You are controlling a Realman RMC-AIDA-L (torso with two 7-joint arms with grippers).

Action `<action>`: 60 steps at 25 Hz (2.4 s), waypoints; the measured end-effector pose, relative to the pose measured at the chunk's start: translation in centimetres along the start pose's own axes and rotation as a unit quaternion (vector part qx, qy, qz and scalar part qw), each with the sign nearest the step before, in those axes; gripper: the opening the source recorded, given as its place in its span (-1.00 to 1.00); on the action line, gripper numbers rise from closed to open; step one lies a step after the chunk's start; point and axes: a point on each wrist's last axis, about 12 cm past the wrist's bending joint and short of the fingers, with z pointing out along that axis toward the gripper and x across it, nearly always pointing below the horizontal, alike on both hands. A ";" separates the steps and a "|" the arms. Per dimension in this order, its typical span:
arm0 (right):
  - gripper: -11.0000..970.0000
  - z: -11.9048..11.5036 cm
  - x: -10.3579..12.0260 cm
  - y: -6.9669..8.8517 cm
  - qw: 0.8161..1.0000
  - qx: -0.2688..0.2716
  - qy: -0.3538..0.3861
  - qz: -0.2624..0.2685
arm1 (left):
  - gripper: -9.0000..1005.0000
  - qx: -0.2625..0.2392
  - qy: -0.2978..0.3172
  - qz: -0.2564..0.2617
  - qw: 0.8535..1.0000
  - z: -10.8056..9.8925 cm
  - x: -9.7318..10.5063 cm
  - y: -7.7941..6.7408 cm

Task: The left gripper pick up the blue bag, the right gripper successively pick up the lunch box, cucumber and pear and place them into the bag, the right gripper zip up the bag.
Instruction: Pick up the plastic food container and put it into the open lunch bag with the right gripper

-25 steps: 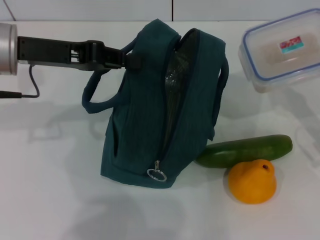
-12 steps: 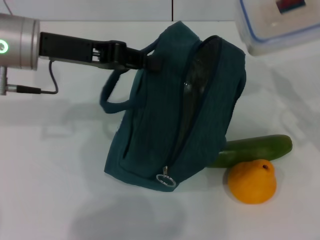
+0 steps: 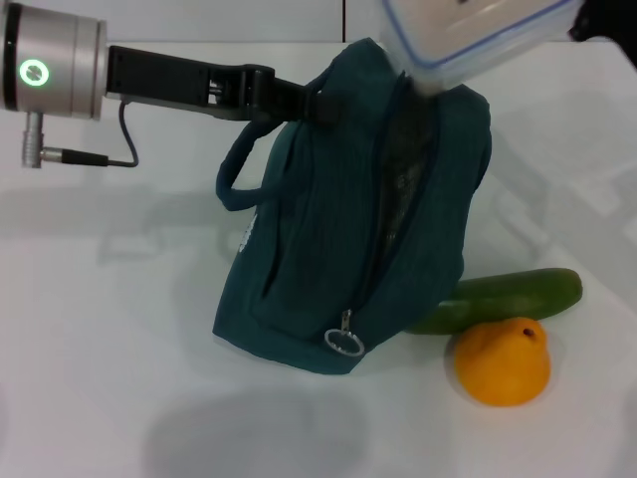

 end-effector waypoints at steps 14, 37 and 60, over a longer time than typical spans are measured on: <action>-0.72 -0.8 0.3 -2.3 0.995 0.102 0.015 -0.010 | -0.81 -0.022 -0.015 0.005 1.000 -0.6 -1.1 0.6; -0.70 1.1 1.1 -3.5 0.982 0.169 0.077 -0.040 | -0.80 0.010 -0.004 0.011 1.000 1.6 -3.3 -0.3; -0.69 4.9 2.3 -3.9 0.950 0.220 0.166 -0.148 | -0.80 0.019 0.009 0.019 1.000 2.2 -3.4 -0.8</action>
